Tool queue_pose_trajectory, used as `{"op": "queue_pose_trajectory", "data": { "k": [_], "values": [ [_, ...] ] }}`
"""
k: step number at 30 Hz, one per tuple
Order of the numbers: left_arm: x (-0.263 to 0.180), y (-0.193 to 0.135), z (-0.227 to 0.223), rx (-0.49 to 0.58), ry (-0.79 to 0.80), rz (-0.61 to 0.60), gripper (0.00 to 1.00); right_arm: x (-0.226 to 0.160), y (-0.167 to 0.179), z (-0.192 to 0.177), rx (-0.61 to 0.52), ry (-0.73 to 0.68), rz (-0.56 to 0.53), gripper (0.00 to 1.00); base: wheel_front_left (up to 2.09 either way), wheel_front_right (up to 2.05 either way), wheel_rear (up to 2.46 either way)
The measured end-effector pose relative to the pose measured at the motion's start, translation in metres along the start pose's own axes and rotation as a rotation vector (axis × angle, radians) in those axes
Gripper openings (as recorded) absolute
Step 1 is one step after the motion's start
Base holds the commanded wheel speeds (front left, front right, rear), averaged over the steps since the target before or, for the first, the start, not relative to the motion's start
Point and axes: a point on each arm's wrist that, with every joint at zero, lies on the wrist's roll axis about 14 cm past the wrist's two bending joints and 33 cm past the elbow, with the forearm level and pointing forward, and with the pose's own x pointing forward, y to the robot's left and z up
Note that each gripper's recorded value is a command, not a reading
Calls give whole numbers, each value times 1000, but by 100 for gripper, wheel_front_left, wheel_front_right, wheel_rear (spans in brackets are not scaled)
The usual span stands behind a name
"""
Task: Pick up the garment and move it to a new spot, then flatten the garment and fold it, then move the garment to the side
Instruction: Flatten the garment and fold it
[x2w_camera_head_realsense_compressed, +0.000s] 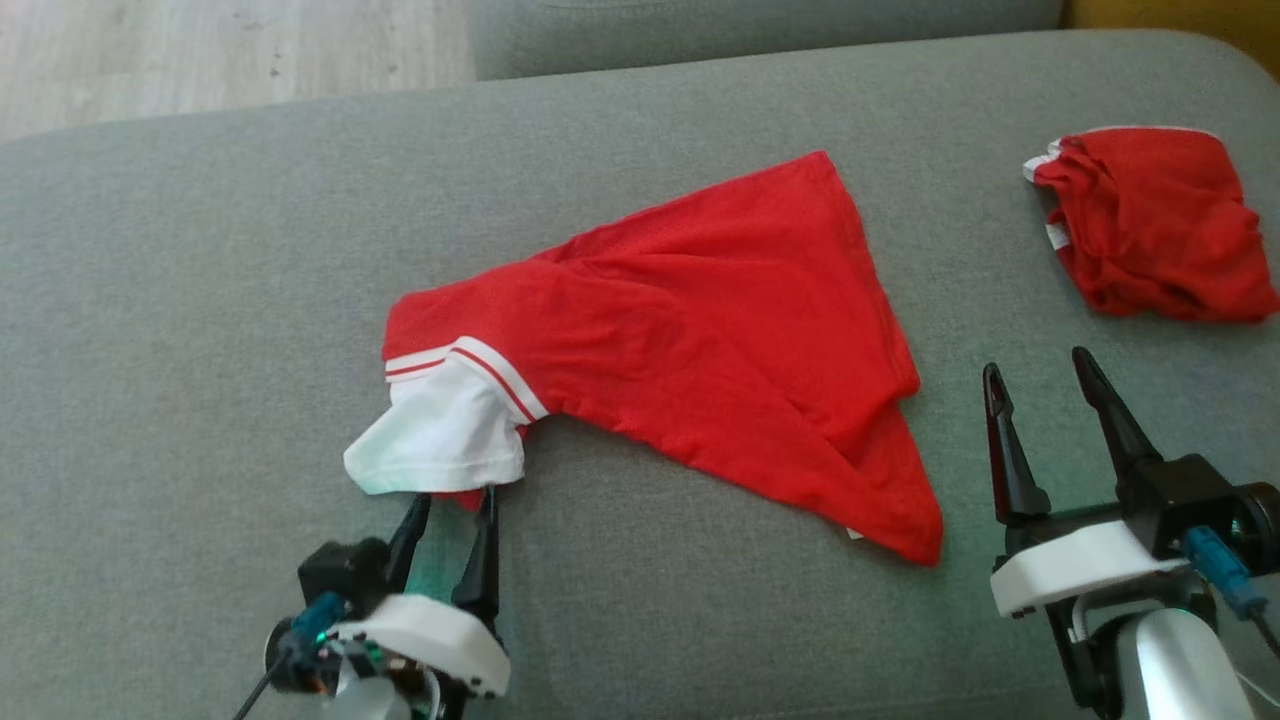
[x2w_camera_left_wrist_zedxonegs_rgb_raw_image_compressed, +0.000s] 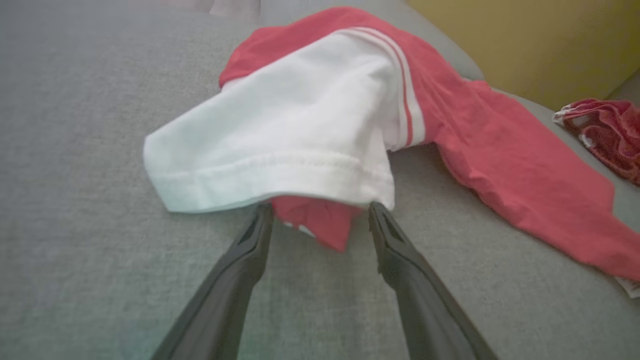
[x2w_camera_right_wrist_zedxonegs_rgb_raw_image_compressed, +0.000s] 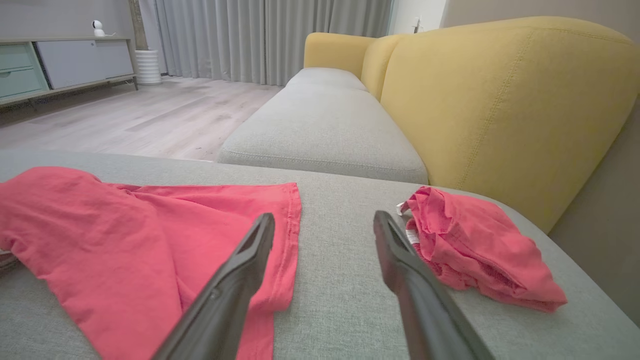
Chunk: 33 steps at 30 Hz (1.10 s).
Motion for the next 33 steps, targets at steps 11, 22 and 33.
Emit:
{"op": "queue_pose_trajectory", "data": {
  "k": [11, 22, 33],
  "values": [
    [15, -16, 29, -17, -101, -55, 100, -3, -10, -7, 7, 13, -31, 100, 0, 0, 0],
    [7, -40, 50, -75, -154, -126, 100, -5, -13, -11, 18, 20, -41, 100, 0, 0, 0],
    [-4, -46, 63, -136, -161, -145, 100, -6, -13, -11, 24, 21, -41, 100, 0, 0, 0]
  ]
}}
